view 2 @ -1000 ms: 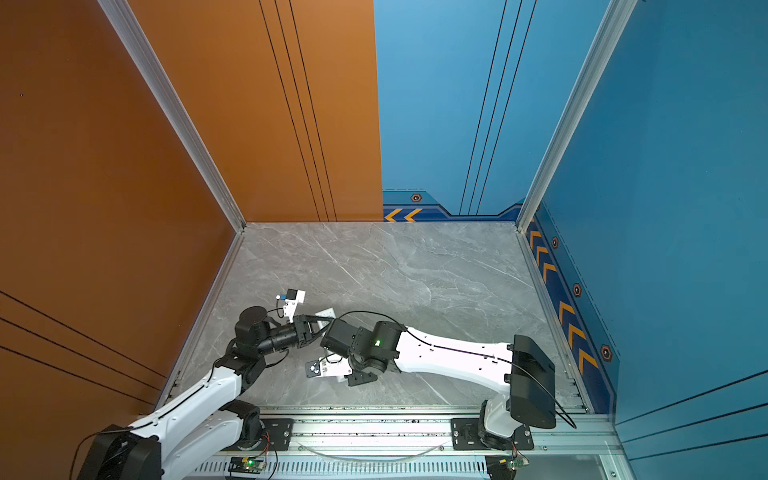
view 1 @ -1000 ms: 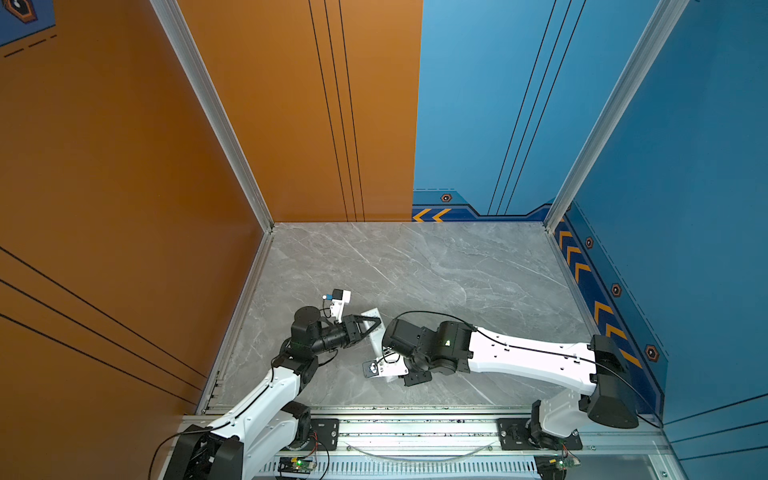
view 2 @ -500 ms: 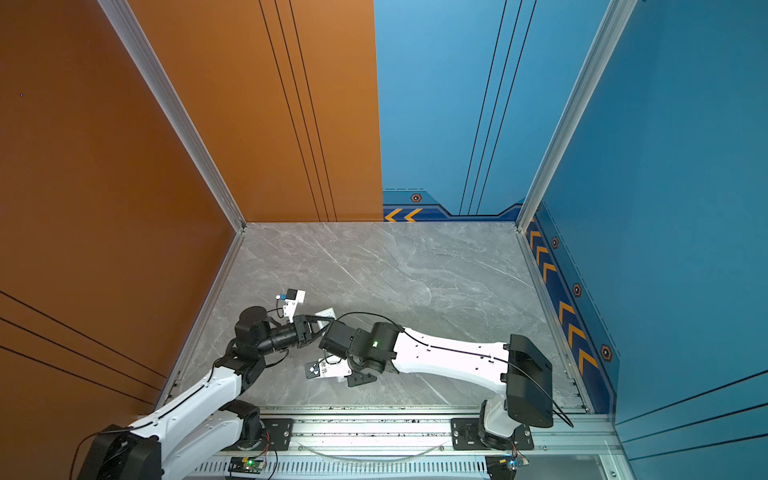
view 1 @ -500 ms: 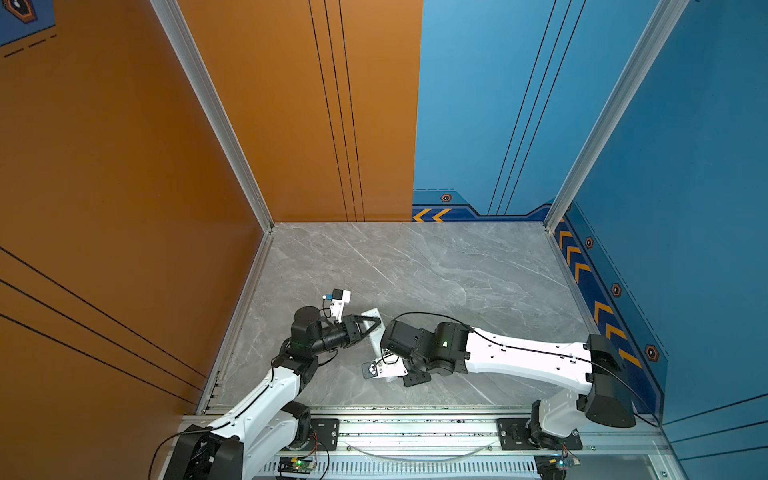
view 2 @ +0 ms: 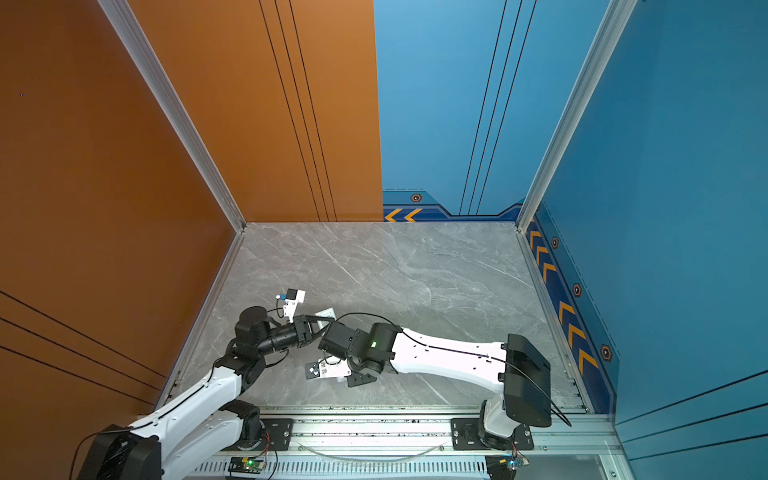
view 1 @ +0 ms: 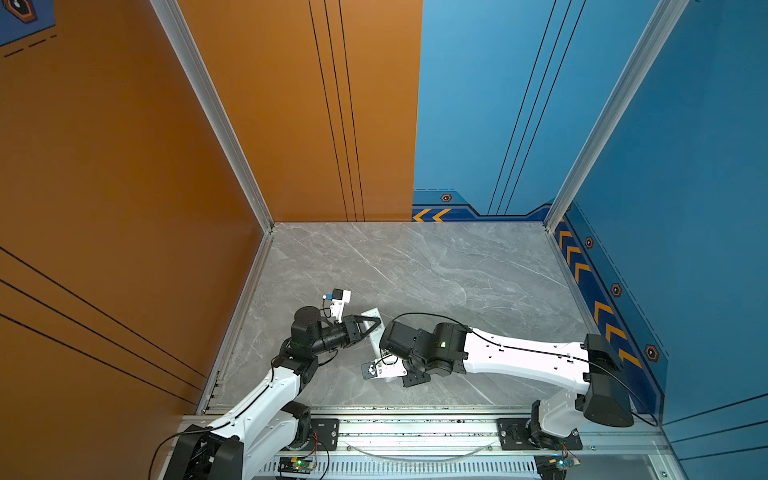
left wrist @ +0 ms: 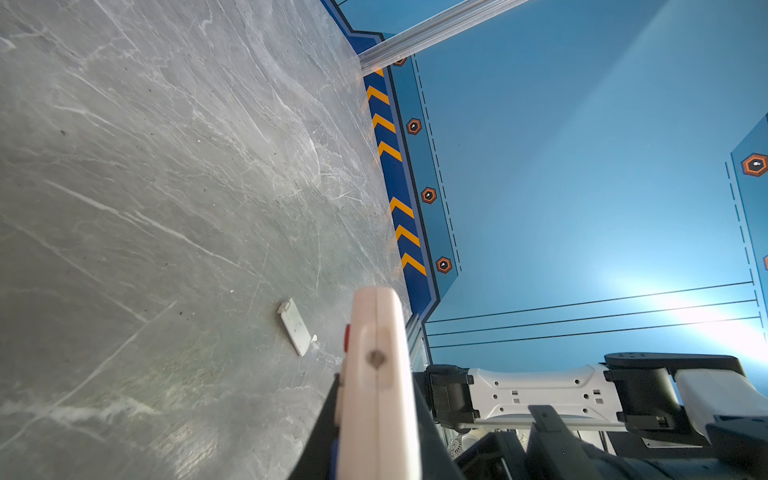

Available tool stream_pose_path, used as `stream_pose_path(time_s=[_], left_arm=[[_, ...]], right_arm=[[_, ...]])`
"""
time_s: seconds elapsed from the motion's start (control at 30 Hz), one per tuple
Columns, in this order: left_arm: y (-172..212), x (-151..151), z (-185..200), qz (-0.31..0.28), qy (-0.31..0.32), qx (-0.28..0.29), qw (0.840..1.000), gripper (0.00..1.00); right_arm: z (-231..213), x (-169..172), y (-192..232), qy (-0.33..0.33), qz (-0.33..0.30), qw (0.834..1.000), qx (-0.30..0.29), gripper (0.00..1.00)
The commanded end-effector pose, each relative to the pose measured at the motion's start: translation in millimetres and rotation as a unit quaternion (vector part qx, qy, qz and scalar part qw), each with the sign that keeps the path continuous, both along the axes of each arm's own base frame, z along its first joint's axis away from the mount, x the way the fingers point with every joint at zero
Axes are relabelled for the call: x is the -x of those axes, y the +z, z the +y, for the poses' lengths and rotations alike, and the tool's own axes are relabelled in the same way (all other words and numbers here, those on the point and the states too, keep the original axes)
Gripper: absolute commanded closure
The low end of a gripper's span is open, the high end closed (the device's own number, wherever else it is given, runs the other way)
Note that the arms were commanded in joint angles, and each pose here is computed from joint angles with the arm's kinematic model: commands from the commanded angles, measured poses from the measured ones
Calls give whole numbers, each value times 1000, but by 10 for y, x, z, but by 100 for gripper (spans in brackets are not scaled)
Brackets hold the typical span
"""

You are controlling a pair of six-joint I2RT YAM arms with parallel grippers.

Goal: Load the batteries into the remote control

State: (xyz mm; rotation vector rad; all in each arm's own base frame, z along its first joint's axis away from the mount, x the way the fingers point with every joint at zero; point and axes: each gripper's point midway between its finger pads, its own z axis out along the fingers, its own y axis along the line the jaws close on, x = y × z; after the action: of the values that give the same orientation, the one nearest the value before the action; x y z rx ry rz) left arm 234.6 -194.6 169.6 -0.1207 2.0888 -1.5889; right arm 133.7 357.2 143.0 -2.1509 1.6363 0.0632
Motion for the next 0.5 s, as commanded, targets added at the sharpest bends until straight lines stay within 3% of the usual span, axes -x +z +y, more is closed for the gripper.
stream_pose_path(time_s=[0.0,0.47], left_arm=[[193,22,-54,-30,-16,10,999,100],[192,26,-59,-31,-16,9,999,100]], right_arm=[[27,-41,-22,-7,-10,1000,3,85],[79,-38,-9,-11,-7,1000,-7,87]])
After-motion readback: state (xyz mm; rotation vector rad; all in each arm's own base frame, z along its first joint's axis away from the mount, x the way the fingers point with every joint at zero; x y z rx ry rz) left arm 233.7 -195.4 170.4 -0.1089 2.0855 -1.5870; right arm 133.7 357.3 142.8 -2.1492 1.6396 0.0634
